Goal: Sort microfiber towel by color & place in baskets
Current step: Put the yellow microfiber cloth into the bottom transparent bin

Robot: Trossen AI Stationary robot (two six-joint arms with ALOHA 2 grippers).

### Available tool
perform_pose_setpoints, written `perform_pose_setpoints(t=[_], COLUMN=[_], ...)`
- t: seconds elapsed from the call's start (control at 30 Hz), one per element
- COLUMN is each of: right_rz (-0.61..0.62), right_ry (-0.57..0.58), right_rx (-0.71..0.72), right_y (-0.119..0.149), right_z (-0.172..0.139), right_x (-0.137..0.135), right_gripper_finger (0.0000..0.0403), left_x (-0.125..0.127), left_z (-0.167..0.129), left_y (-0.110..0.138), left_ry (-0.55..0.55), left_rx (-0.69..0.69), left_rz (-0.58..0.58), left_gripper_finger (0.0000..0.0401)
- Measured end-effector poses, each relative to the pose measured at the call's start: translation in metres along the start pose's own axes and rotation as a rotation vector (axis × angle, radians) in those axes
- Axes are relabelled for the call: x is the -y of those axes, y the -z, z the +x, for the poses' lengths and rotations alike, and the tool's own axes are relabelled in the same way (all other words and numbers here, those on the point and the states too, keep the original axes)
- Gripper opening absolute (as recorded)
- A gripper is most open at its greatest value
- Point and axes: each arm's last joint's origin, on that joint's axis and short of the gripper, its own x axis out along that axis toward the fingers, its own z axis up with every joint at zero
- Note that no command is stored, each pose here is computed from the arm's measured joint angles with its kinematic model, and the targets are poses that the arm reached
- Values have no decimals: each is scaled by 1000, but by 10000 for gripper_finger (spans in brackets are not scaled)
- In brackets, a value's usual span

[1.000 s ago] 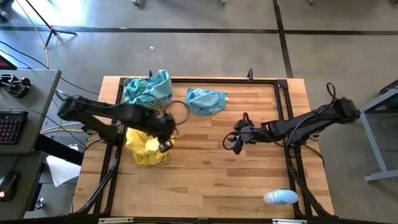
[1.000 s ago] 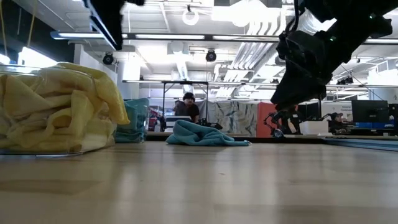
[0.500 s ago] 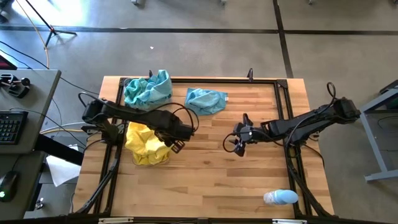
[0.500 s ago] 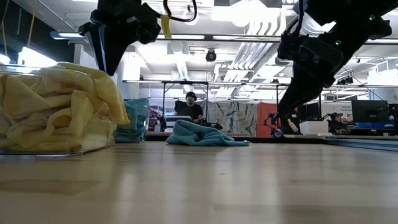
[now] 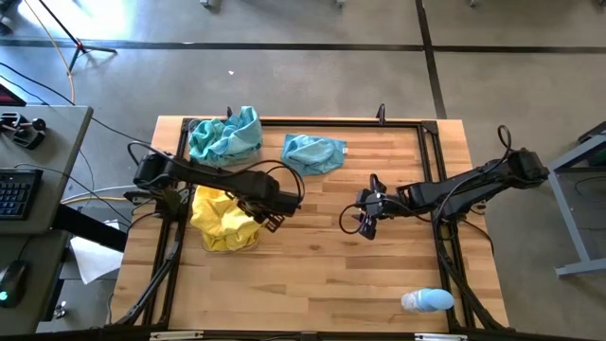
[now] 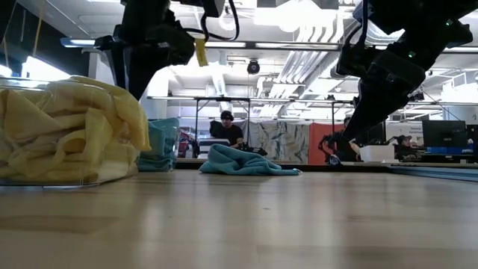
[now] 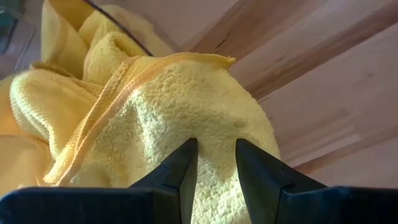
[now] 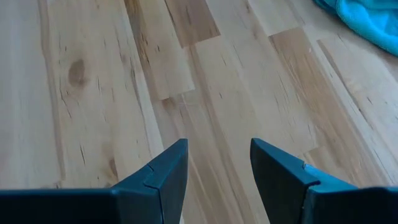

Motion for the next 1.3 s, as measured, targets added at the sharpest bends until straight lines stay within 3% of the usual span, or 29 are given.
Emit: perform_pose_setpoints(t=[0.17, 0.4, 0.7, 0.9, 1.03, 1.3], right_rz=[-8, -11, -8, -7, -1, 20], right_ry=[0, 1, 1, 0, 0, 5], right_rx=[0, -2, -2, 0, 2, 8], right_y=[0, 0, 0, 0, 0, -1], right_z=[0, 0, 0, 0, 0, 0], right_x=[0, 0, 0, 0, 0, 0], right_gripper_finger=[169, 169, 169, 169, 169, 169], left_x=[0, -2, -29, -46, -43, -31], left_z=[2, -1, -26, -49, -53, -50], left_y=[0, 2, 18, 26, 23, 16], left_ry=[-16, -19, -56, 60, 132, 150], left_rx=[-9, -9, 25, 156, 210, 293], left_rz=[-29, -11, -76, -130, -148, -111], left_gripper_finger=[83, 6, 0, 0, 1, 19])
